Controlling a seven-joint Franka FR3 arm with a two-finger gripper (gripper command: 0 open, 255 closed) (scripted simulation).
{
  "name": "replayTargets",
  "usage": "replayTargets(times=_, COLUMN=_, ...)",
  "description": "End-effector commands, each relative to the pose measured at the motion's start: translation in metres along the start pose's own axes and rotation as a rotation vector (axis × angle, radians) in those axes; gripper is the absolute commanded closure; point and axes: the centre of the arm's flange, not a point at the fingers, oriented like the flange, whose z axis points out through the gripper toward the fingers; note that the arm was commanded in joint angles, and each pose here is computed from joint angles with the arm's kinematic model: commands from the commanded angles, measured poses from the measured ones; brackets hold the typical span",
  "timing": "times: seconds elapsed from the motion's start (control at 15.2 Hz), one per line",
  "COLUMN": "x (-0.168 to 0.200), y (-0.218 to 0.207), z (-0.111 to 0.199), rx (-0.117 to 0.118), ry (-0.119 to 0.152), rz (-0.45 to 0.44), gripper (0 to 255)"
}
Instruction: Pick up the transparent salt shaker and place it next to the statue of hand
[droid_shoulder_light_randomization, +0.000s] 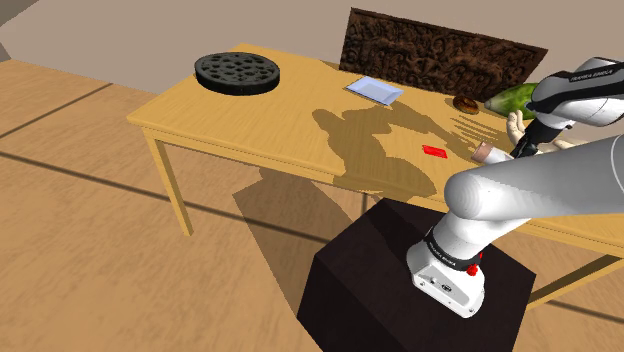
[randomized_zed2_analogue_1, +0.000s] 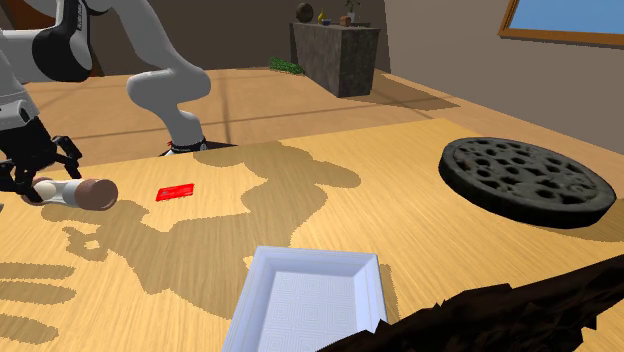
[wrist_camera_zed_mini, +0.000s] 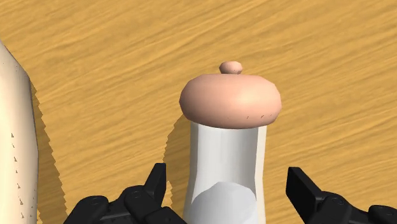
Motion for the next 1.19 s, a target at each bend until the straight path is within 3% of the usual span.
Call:
replayTargets(times=0.0, x=-0.0007, y=-0.0001, z=0.0024, rx=0.000, ry=0.000, rz=0.000, gripper=0)
replayTargets(times=0.4, x=-0.0006, y=-0.0001, z=0.0024, rx=0.000, ry=0.000, rz=0.000, gripper=0)
replayTargets(times=0.46, x=-0.0006, y=-0.0001, z=0.0024, rx=0.000, ry=0.000, rz=0.000, gripper=255)
replayTargets(times=1.12, x=-0.0006, y=0.0000, z=-0.0029, rx=0.000, ry=0.000, rz=0.000, gripper=255)
